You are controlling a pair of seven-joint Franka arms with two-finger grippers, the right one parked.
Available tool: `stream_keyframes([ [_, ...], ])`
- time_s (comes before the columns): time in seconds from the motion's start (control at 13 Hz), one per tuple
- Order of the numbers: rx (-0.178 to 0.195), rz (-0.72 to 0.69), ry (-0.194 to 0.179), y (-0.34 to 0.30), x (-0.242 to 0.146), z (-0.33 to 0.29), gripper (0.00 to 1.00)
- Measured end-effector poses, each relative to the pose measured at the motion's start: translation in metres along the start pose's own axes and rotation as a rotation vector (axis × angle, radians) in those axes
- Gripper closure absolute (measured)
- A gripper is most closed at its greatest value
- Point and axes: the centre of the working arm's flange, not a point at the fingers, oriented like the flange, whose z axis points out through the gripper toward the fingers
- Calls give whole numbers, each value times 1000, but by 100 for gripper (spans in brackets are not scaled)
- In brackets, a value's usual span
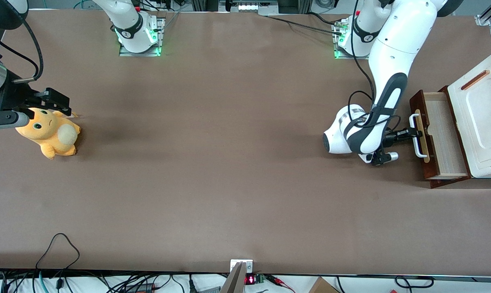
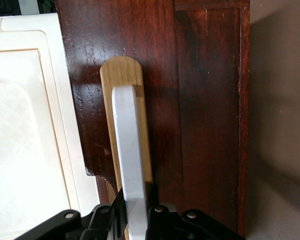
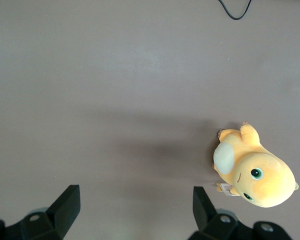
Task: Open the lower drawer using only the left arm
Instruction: 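Pull the handle away from the cabinet with the left gripper, then open the left gripper and lift it off the handle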
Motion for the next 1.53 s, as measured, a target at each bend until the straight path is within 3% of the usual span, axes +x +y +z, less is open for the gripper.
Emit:
stream_keyframes([
  [0.69, -9, -8, -5, 0, -2, -8, 81],
  [0.84, -9, 8, -42, 2, -13, -18, 76],
  [1.38, -16, 23, -40, 7, -21, -29, 6],
  [1.53, -17, 23, -41, 7, -22, -29, 0],
])
